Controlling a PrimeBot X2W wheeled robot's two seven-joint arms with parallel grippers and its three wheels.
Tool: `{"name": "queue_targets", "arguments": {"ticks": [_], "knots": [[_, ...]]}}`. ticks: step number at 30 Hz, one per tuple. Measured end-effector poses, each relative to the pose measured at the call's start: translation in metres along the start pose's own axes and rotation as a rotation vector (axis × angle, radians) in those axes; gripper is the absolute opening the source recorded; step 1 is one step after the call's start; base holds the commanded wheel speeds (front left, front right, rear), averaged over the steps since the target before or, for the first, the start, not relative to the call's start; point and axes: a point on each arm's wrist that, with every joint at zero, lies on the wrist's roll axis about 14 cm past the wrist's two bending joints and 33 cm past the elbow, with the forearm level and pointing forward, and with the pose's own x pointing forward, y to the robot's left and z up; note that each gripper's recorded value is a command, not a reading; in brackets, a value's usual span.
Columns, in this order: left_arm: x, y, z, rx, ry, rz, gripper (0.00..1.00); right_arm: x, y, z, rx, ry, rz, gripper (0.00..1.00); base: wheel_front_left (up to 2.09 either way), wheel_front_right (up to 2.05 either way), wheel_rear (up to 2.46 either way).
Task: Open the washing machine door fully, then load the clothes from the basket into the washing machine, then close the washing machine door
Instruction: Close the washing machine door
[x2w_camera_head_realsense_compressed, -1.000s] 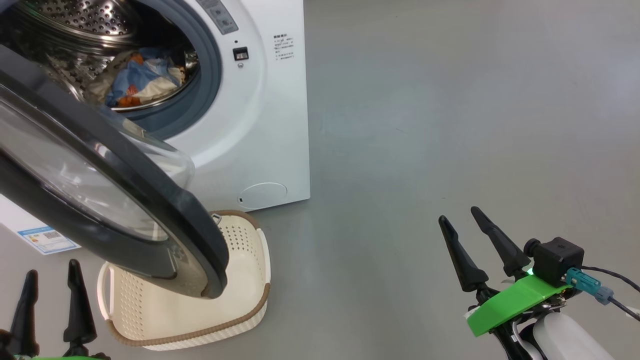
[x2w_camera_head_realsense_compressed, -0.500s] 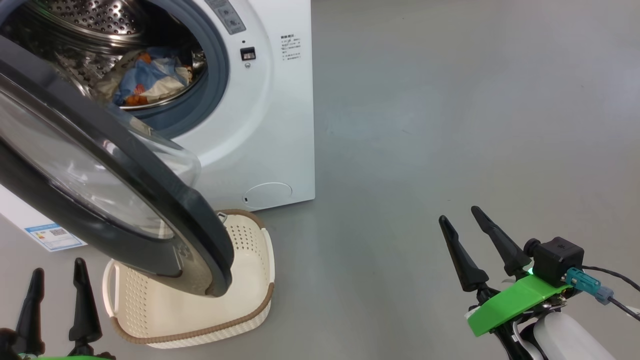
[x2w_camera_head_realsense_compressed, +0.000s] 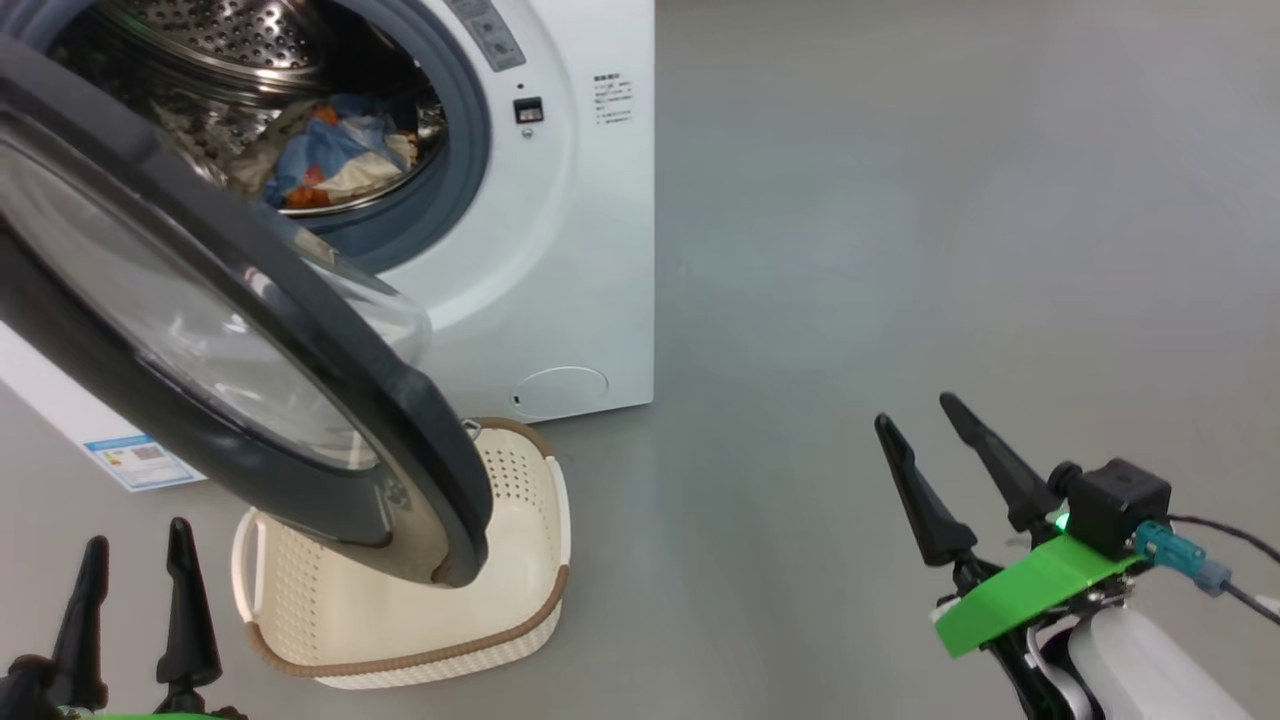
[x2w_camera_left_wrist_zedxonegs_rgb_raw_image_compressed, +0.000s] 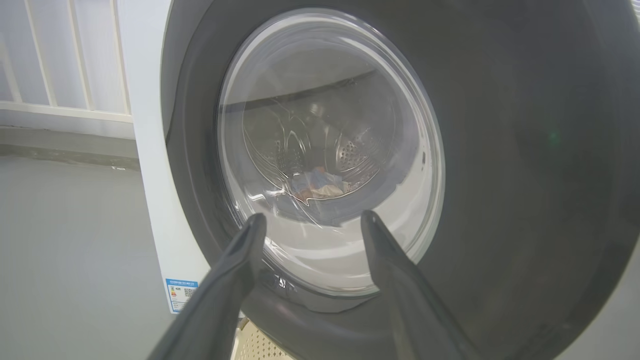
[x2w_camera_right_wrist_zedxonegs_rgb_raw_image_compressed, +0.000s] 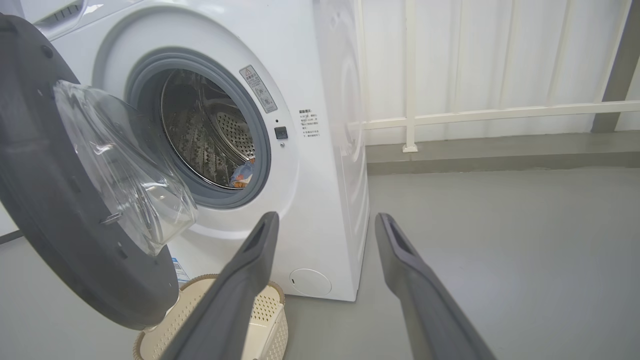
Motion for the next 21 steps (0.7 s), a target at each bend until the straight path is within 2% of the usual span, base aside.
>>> {"name": "queue_targets", "arguments": {"ticks": [1,2,11,21], "knots": [[-0.002,0.001,0.001,0.000,-0.002,0.005,1.00,0.004,0.003,0.005,-0.005,-0.013,0.012,0.12,0.00,0.00,0.00],[-0.004,0.003,0.001,-0.001,-0.003,0.010,1.00,0.007,0.006,0.010,-0.010,-0.026,0.026,0.00,0.00,0.00,0.00],[-0.026,0.022,0.009,-0.004,-0.020,0.078,1.00,0.040,0.046,0.049,-0.047,-0.130,0.174,0.00,0.00,0.00,0.00],[-0.060,0.056,0.023,0.005,-0.055,0.190,1.00,0.069,0.139,0.088,-0.050,-0.248,0.447,0.00,0.00,0.00,0.00]]}}
